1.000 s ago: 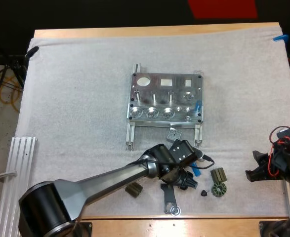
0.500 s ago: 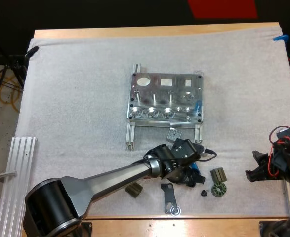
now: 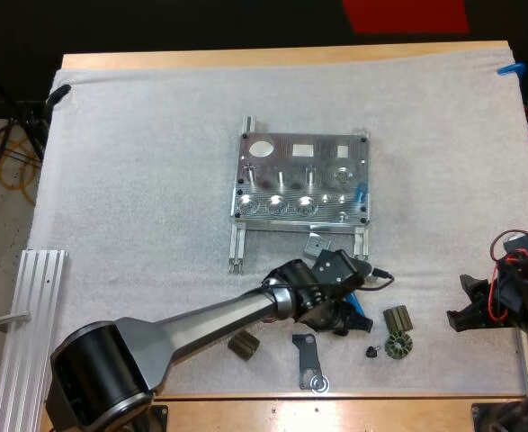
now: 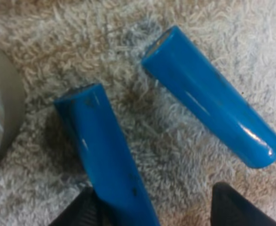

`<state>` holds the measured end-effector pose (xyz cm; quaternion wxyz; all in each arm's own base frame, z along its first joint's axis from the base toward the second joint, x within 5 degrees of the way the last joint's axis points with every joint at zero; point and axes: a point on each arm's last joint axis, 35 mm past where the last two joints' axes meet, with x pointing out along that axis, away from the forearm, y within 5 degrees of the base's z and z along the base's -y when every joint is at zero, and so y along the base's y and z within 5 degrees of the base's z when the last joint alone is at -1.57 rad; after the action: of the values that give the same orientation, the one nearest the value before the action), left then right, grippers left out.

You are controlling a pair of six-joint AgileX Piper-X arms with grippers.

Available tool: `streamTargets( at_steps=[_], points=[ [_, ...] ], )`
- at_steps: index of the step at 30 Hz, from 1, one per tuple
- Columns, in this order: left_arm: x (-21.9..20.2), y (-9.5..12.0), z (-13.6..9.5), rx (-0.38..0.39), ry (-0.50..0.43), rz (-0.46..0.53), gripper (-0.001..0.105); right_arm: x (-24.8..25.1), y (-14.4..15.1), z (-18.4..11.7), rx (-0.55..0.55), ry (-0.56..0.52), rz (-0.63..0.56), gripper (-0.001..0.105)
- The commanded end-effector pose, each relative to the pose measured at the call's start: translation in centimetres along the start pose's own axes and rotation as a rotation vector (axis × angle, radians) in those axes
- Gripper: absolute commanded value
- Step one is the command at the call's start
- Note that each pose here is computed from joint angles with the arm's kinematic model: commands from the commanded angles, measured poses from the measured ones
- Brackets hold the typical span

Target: Load cells from right to left

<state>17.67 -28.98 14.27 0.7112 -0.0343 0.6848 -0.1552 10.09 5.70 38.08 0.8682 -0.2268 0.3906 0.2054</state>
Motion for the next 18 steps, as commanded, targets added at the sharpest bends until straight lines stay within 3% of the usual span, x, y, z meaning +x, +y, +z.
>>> streamTargets(
  at_steps=[1,2,10,12,18],
  points=[
    [0.4,0.3,-0.1,0.002,0.015,0.031,0.047,-0.2,-0.1,0.0,0.001,-0.011,-0.009,0.050],
    [0.4,0.3,-0.1,0.002,0.015,0.031,0.046,-0.2,-0.1,0.0,0.001,-0.011,-0.009,0.050],
    [0.1,0.3,-0.1,0.070,-0.010,0.047,0.005,-0.2,-0.1,0.0,0.001,-0.011,-0.009,0.050],
    [-0.4,0.3,0.0,0.085,-0.039,0.061,0.004,-0.2,-0.1,0.0,0.001,-0.012,-0.006,0.050],
    [-3.0,0.4,-0.1,0.236,-0.122,0.107,0.004,-0.2,0.2,0.1,-0.025,-0.026,0.072,0.050]
  ],
)
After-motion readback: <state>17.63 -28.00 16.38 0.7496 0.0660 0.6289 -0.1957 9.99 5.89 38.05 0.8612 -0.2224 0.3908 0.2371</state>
